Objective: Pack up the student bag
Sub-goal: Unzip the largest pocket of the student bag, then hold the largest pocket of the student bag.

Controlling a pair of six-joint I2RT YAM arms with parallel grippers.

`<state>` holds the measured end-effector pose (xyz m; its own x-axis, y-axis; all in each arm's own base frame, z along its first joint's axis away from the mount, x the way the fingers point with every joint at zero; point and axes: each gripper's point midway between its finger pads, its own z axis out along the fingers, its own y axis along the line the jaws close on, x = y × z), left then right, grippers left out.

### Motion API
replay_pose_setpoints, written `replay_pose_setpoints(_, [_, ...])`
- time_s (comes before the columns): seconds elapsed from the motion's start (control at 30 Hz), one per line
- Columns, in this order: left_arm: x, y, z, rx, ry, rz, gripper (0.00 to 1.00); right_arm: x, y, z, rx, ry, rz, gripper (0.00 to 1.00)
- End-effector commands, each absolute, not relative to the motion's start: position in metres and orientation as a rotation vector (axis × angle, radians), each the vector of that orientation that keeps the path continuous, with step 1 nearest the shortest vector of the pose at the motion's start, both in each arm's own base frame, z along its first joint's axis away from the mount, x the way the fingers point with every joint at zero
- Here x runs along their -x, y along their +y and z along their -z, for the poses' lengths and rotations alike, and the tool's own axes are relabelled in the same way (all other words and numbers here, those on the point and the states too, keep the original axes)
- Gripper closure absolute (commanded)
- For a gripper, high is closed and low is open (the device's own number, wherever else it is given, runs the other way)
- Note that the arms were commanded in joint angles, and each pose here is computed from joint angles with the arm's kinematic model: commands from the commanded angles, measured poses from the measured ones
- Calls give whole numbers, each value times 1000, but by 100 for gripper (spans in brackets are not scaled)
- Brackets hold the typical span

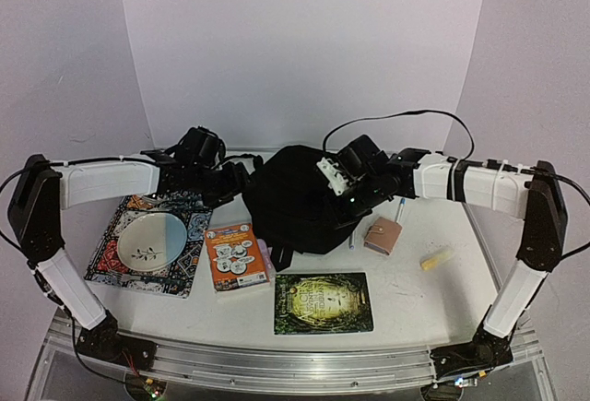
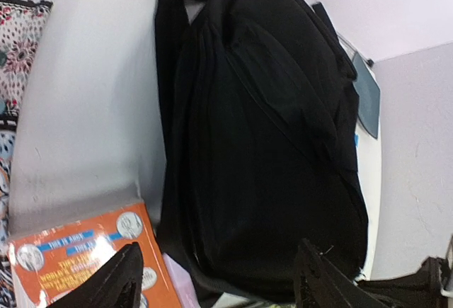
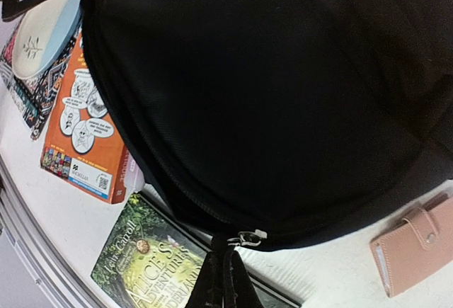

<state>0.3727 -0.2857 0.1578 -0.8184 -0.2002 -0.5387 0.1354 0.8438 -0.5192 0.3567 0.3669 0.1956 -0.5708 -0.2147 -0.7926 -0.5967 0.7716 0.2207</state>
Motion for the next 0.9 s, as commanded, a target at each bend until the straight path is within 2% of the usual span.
replay_pose_setpoints(0.0, [-338,-311,-186,101,2396,891,22,-350,391,-211,643,2125,-678,100])
replay_pose_setpoints(0.1, [-318,-324,-177,140,2437,935,17,-349,395,-211,651,2121,-679,100])
replay_pose_setpoints(0.27, [-299,-346,-169,194,2452,1001,16,-349,396,-212,652,2115,-666,100])
replay_pose_setpoints(0.5, [-302,-384,-160,205,2445,1115,22,-349,394,-211,660,2115,-651,100])
replay_pose_setpoints(0.73, [-314,-400,-141,211,2449,1112,36,-348,391,-211,665,2111,-637,100])
replay_pose_setpoints(0.83, [-316,-402,-136,219,2446,1117,52,-349,387,-209,664,2115,-611,100])
replay_pose_setpoints(0.87, [-317,-403,-138,217,2432,1127,60,-350,385,-209,661,2117,-596,100])
